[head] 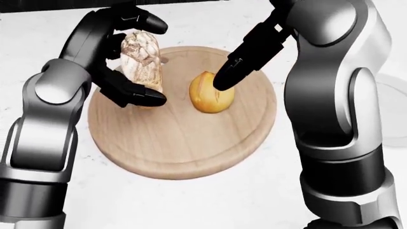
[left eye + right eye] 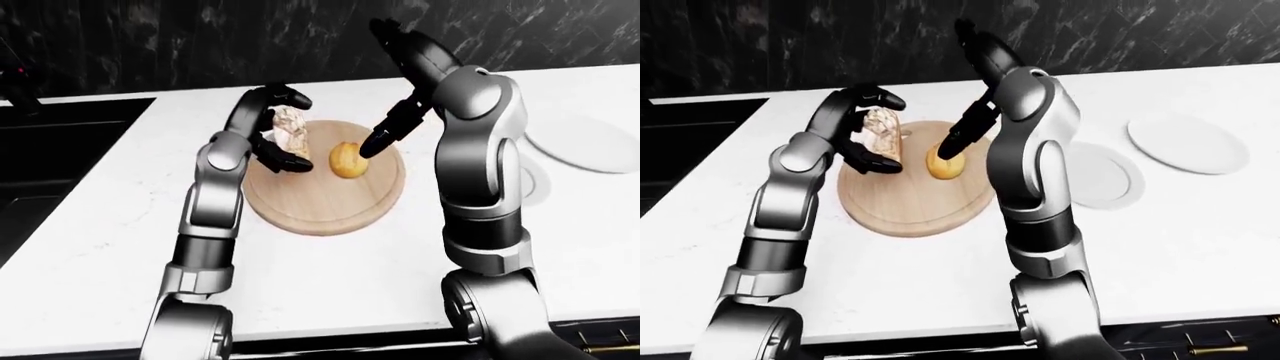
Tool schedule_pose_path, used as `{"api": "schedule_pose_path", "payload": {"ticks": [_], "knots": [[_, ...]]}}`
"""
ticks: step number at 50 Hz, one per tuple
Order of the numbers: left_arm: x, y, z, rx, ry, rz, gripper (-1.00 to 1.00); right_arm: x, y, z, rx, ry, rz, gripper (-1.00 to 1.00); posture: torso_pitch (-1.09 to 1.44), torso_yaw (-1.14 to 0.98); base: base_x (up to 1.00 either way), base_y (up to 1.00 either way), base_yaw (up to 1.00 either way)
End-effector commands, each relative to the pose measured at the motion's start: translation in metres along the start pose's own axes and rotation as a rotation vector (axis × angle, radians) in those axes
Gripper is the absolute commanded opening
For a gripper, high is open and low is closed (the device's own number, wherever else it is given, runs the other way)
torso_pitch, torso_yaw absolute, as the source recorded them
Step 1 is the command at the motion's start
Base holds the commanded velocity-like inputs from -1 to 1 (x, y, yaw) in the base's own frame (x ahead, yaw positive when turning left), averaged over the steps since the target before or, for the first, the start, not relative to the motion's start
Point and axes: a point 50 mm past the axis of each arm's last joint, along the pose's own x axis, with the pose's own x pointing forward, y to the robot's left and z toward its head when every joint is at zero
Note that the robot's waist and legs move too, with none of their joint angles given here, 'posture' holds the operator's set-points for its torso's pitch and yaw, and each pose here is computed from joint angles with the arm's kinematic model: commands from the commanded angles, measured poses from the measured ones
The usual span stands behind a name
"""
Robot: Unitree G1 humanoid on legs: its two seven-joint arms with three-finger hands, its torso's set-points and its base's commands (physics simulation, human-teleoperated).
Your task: Place all breads on the cutting board.
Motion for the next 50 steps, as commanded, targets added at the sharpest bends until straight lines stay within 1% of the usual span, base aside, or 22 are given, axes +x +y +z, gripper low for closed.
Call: {"api": "schedule_pose_path", "payload": {"ticks": [1,3,13,16,19,23,28,30,31,32,34,38,39,41,46,50], "knots": [[-0.002,-0.001,0.012,0.007,-0.069,0.011,-0.2,-0.006,-0.012,0.015,-0.024,-0.063,-0.062,0.97,0.0,0.0,0.0,0.0,0.0],[-0.002,-0.003,0.01,0.007,-0.064,0.005,-0.15,-0.006,-0.011,0.015,-0.024,-0.061,-0.061,0.97,0.0,0.0,0.0,0.0,0.0],[-0.002,-0.01,-0.001,0.011,-0.044,-0.015,-0.09,-0.005,-0.01,0.011,-0.024,-0.055,-0.059,0.94,0.0,0.0,0.0,0.0,0.0],[-0.002,-0.012,-0.005,0.01,-0.028,-0.023,-0.07,-0.005,-0.009,0.011,-0.024,-0.054,-0.059,0.94,0.0,0.0,0.0,0.0,0.0],[-0.003,-0.013,-0.006,0.014,-0.017,-0.032,0.07,-0.004,-0.008,0.01,-0.024,-0.053,-0.058,0.93,0.0,0.0,0.0,0.0,0.0],[-0.002,-0.014,-0.006,0.021,-0.011,-0.039,0.21,-0.004,-0.008,0.01,-0.024,-0.052,-0.056,0.93,0.0,0.0,0.0,0.0,0.0],[-0.003,-0.015,-0.008,0.032,0.007,-0.054,0.55,-0.004,-0.008,0.01,-0.026,-0.052,-0.055,0.92,0.0,0.0,0.0,0.0,0.0],[-0.004,-0.015,-0.008,0.034,0.009,-0.056,0.59,-0.003,-0.007,0.009,-0.027,-0.051,-0.054,0.93,0.0,0.0,0.0,0.0,0.0],[-0.004,-0.016,-0.008,0.036,0.011,-0.058,0.68,-0.003,-0.007,0.01,-0.027,-0.051,-0.054,0.92,0.0,0.0,0.0,0.0,0.0],[-0.004,-0.016,-0.008,0.036,0.011,-0.06,0.69,-0.003,-0.007,0.01,-0.027,-0.051,-0.054,0.92,0.0,0.0,0.0,0.0,0.0],[-0.004,-0.016,-0.008,0.036,0.012,-0.064,0.79,-0.003,-0.007,0.009,-0.027,-0.051,-0.054,0.91,0.0,0.0,0.0,0.0,0.0],[-0.005,-0.016,-0.007,0.035,0.01,-0.064,0.84,-0.003,-0.007,0.008,-0.027,-0.047,-0.054,0.91,0.0,0.0,0.0,0.0,0.0],[-0.005,-0.015,-0.006,0.035,0.009,-0.064,0.93,-0.002,-0.007,0.008,-0.027,-0.047,-0.053,0.91,0.0,0.0,0.0,0.0,0.0],[-0.006,-0.013,-0.002,0.037,0.005,-0.062,1.0,-0.003,-0.007,0.008,-0.028,-0.048,-0.053,0.91,0.0,0.0,0.0,0.0,0.0],[-0.013,-0.001,0.012,0.047,-0.01,-0.046,1.0,-0.006,-0.014,0.009,-0.031,-0.046,-0.059,0.91,0.0,0.0,0.0,0.0,0.0],[-0.021,0.014,0.024,0.058,-0.012,-0.022,1.0,-0.01,-0.022,0.009,-0.039,-0.038,-0.065,0.93,0.0,0.0,0.0,0.0,0.0]]}}
